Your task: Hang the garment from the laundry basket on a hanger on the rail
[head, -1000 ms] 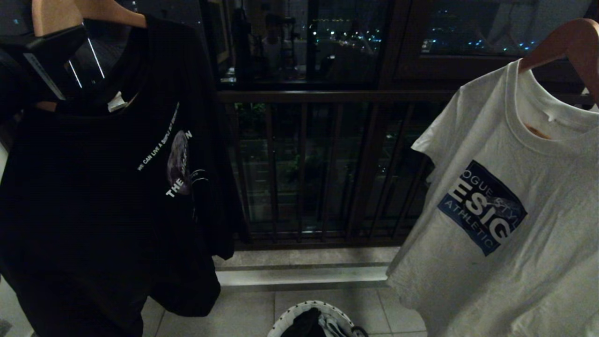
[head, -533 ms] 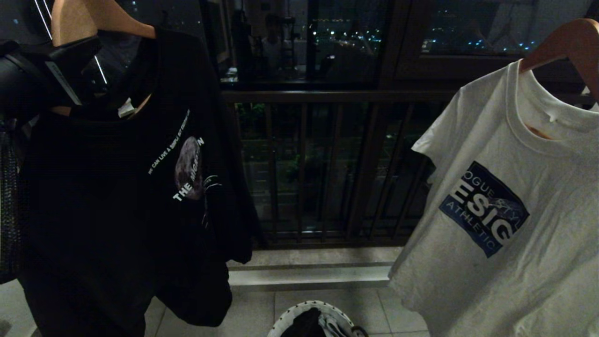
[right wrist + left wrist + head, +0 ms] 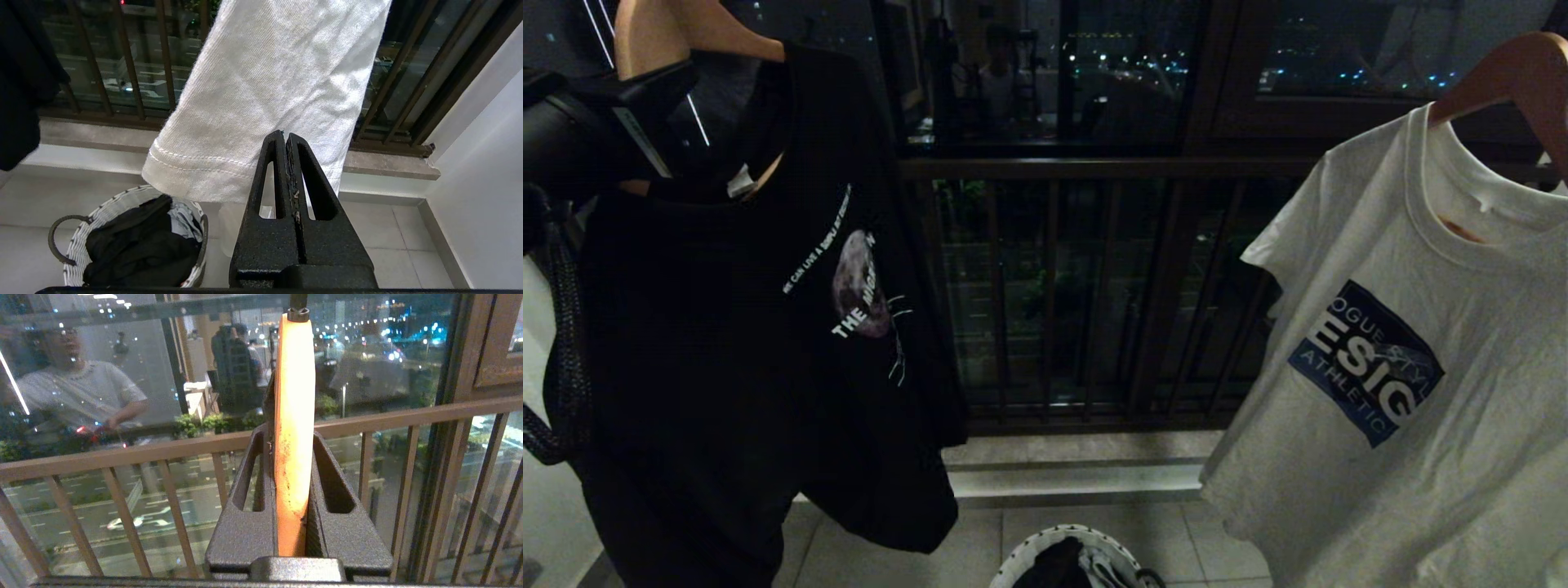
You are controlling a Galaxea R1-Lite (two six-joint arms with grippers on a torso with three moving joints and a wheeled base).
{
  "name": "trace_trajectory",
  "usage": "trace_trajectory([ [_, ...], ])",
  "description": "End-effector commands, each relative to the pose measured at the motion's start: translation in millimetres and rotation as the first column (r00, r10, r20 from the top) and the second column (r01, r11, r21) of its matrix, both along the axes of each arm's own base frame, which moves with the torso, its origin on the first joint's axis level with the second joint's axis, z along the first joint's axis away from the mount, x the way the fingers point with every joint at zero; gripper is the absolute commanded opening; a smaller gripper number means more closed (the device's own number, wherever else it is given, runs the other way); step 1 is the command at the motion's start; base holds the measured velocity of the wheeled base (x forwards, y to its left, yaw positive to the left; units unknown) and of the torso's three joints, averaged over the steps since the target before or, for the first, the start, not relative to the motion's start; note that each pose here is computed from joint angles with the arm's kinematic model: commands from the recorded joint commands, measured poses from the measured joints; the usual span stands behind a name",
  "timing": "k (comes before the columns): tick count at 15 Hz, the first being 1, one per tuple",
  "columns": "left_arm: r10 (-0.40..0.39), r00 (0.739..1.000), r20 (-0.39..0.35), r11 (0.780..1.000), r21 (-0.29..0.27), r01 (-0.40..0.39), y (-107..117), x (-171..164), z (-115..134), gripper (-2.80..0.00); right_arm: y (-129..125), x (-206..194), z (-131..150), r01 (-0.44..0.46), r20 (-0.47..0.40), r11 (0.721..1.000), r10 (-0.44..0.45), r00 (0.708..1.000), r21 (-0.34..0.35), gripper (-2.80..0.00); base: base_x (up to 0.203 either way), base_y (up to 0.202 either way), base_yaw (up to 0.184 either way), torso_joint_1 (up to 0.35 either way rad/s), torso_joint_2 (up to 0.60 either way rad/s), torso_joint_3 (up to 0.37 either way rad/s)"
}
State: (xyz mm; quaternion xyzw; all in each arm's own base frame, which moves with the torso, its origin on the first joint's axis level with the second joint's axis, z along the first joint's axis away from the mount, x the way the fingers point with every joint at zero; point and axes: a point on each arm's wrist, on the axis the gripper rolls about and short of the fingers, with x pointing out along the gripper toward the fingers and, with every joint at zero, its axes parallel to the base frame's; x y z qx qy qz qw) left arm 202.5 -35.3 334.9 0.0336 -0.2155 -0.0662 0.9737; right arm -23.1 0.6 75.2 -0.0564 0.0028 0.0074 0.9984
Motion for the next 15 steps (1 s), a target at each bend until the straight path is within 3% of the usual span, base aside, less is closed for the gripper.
trace_trajectory([
  [1, 0.004, 1.0, -0.008, 1.0, 0.002, -0.004, 0, 4, -2, -2.8, 0, 0, 0, -0.001, -0.001, 1.0, 0.001, 1.0, -0.002, -2.8, 0.0, 0.0, 0.0, 0.0, 0.0, 0.0],
  [7, -0.009, 1.0, -0.012, 1.0, 0.011, 0.01, 0, 2, -3, -2.8, 0, 0, 0, -0.001, -0.001, 1.0, 0.001, 1.0, -0.001, -2.8, 0.0, 0.0, 0.0, 0.0, 0.0, 0.0],
  [8, -0.01, 1.0, -0.01, 1.0, 0.009, 0.01, 0, 1, -2, 0.0, 0, 0, 0, -0.001, -0.001, 1.0, 0.001, 1.0, -0.001, -2.8, 0.0, 0.0, 0.0, 0.0, 0.0, 0.0],
  [15, -0.016, 0.999, 0.04, 1.0, 0.005, 0.016, 3, -19, 7, 0.0, 0, 0, 0, -0.001, -0.003, 1.0, 0.001, 1.0, -0.001, -2.8, 0.0, 0.0, 0.0, 0.0, 0.0, 0.0],
])
